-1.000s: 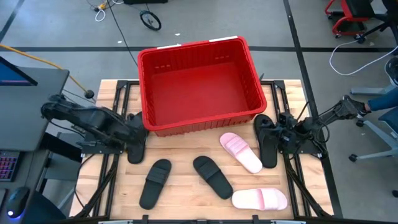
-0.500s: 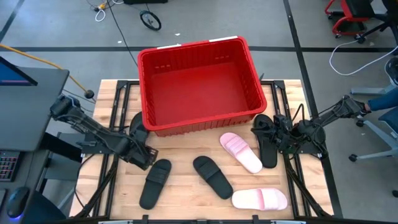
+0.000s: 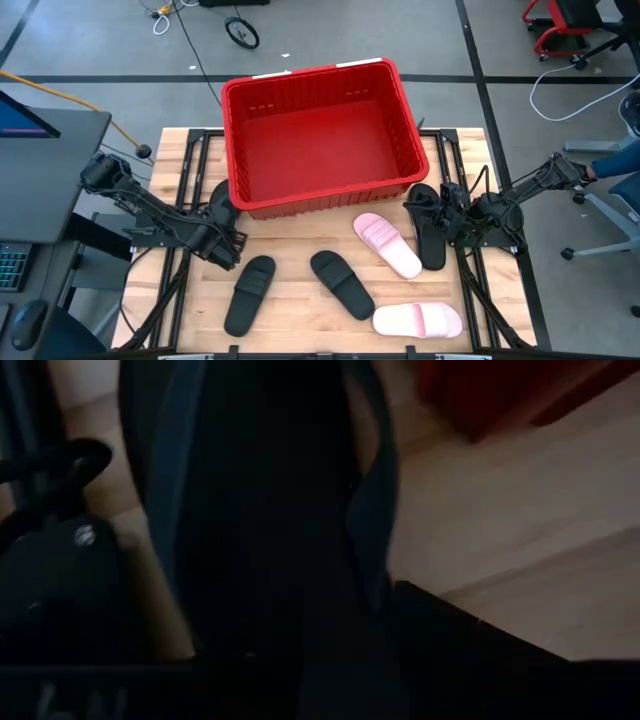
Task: Pick and place slides into bin
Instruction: Put the left black slipper into the red container
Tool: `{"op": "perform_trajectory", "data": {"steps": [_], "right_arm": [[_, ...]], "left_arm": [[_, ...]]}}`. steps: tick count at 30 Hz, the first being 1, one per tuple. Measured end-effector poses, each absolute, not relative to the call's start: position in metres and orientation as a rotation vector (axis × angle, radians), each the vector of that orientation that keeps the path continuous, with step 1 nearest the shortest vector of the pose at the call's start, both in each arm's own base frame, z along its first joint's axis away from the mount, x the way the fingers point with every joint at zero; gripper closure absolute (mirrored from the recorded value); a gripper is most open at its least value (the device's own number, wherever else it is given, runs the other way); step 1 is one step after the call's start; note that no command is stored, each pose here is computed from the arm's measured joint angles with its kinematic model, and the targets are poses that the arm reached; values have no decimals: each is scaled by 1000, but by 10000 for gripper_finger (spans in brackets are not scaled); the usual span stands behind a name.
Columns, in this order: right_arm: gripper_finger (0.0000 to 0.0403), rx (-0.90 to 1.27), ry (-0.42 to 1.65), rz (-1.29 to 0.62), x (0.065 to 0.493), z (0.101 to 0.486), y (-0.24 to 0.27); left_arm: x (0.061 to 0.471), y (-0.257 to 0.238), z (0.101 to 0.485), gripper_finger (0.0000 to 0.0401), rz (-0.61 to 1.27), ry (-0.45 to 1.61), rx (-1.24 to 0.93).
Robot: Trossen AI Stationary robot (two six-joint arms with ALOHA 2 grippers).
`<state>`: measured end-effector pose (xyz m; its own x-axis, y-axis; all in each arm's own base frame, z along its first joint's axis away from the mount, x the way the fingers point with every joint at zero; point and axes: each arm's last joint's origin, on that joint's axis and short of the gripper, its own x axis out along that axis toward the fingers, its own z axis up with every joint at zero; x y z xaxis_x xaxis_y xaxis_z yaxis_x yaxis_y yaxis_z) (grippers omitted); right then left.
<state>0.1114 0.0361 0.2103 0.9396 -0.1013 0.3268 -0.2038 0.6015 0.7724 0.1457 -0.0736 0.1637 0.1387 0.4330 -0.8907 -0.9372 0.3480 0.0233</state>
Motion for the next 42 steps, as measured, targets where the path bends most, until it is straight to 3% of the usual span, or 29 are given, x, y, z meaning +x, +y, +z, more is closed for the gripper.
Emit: {"op": "perform_trajectory", "data": {"steps": [8,19,22,26,28,34,42], "right_arm": [[277,930,-364,37,111,210,35],[277,929,-364,38,111,210,35],[277,929,-364,38,111,210,35],[277,927,-362,37,111,210,36],[277,924,-357,36,112,209,36],[277,923,-354,35,112,209,36],[277,925,-354,35,112,209,36]], "left_arm": [[148,-72,162,245,1094,874,-629],[137,-52,127,256,1156,812,-660],[137,-48,125,284,1174,804,-676],[142,-50,130,372,1162,802,-695],[146,-53,134,387,1153,817,-727],[168,-74,167,393,1005,997,-888],[182,-117,267,393,815,1203,-1158]]}}
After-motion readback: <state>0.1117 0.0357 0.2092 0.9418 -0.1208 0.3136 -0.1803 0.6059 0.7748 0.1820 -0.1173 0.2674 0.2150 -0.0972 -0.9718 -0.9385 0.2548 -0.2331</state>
